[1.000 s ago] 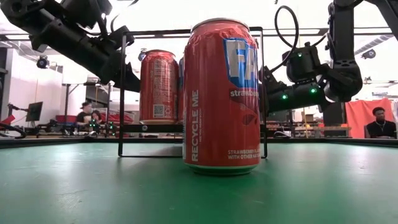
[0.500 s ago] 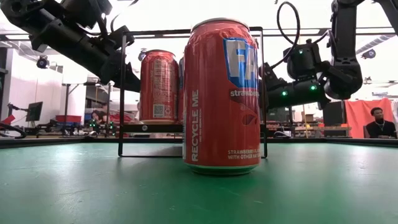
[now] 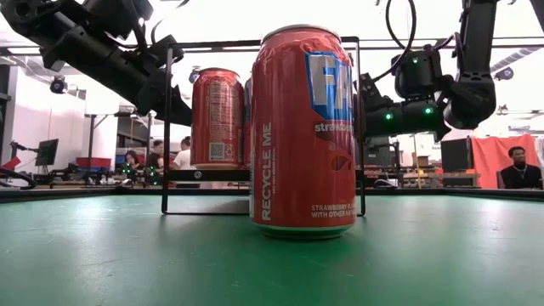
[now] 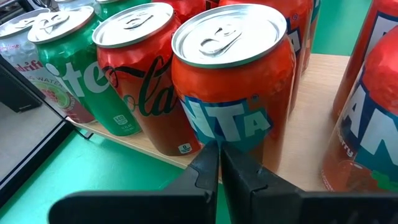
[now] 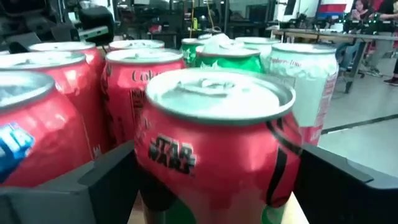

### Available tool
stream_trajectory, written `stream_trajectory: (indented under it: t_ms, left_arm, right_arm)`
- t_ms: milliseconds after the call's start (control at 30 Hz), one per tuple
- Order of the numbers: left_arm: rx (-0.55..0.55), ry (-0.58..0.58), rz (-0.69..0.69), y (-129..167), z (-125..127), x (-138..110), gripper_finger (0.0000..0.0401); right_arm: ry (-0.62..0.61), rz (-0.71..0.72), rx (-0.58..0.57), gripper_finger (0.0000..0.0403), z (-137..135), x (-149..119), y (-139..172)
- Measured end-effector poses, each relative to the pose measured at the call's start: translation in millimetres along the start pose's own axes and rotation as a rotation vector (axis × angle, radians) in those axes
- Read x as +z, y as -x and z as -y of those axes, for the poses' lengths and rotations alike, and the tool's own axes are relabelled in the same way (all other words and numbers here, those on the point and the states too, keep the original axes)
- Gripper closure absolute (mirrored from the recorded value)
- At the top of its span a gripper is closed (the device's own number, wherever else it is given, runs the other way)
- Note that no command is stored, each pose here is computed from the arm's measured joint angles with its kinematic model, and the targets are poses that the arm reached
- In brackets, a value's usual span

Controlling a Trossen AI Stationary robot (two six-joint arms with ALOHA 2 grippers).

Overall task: Place canned beverage on shelf
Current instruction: Put the soda can on the shelf and aligned with the other red soda can

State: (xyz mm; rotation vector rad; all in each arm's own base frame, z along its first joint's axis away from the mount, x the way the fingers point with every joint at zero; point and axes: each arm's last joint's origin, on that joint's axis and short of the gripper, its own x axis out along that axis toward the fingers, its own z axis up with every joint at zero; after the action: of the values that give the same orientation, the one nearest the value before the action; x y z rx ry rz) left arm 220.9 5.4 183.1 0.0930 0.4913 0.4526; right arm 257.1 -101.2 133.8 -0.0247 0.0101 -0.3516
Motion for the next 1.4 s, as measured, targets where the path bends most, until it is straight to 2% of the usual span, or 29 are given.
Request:
stream_trajectory:
  t_ms: [700, 1167, 1300, 1400]
  left_arm:
    - [-0.002, 0.0, 0.0, 0, 0, 0, 0.0401]
    - [-0.002, 0.003, 0.0, 0, 0, 0, 0.0401]
    - [-0.002, 0.005, 0.0, 0, 0, 0, 0.0401]
    - [-0.002, 0.008, 0.001, 0, 0, 0, 0.0401]
  right_arm:
    - [0.004, 0.074, -0.003, 0.0058, 1, 23, 4]
    - [-0.02, 0.188, -0.003, 0.0059, 1, 54, 13]
    - [-0.095, 0.146, -0.013, 0.0073, 2, 66, 21]
    - [-0.135, 0.015, -0.066, 0.0095, 3, 75, 25]
